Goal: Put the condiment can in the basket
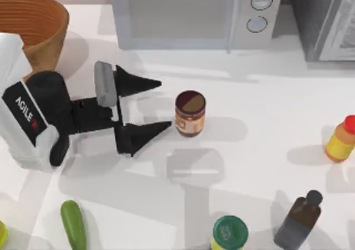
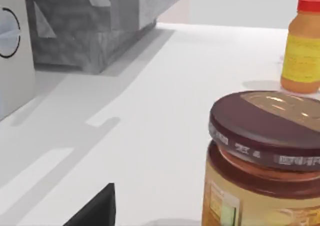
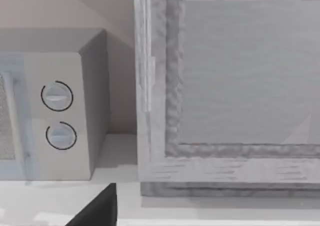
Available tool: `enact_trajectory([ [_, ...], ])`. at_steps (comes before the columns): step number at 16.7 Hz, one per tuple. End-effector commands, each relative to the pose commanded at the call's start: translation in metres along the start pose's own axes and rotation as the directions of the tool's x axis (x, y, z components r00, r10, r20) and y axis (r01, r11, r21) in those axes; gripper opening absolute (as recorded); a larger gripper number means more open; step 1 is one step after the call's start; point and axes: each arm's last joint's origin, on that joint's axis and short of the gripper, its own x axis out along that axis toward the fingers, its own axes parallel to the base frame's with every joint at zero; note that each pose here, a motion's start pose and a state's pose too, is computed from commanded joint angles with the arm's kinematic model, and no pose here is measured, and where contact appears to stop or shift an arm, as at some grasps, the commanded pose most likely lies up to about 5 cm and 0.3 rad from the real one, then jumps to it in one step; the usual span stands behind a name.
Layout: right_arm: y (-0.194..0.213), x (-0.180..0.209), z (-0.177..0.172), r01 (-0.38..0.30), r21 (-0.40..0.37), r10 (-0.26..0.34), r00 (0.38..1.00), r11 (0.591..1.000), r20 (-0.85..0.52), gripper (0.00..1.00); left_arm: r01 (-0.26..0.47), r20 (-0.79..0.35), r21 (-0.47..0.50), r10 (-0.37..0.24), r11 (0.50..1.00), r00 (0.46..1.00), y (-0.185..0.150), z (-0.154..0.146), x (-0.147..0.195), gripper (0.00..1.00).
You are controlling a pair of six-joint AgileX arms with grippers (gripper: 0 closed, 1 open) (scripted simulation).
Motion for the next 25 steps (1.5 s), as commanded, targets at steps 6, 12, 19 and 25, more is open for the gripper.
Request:
enact_trajectory([
  [6,0.0,0.0,0.0,0.0,0.0,0.0,1.0,1.0,0.0,1.0,0.059,0.003,0.008,-0.059,0.998,0.998,0.0,-0.025,0.004,1.0],
  [12,0.0,0.0,0.0,0.0,0.0,0.0,1.0,1.0,0.0,1.0,0.056,0.002,0.007,-0.056,0.998,0.998,0.0,-0.024,0.008,1.0],
  [19,0.0,0.0,0.0,0.0,0.0,0.0,1.0,1.0,0.0,1.0,0.059,0.003,0.008,-0.059,0.998,0.998,-0.004,-0.024,0.07,1.0],
  [25,0.0,0.0,0.0,0.0,0.0,0.0,1.0,1.0,0.0,1.0,0.059,0.003,0.008,-0.059,0.998,0.998,-0.005,-0.024,0.073,0.85],
])
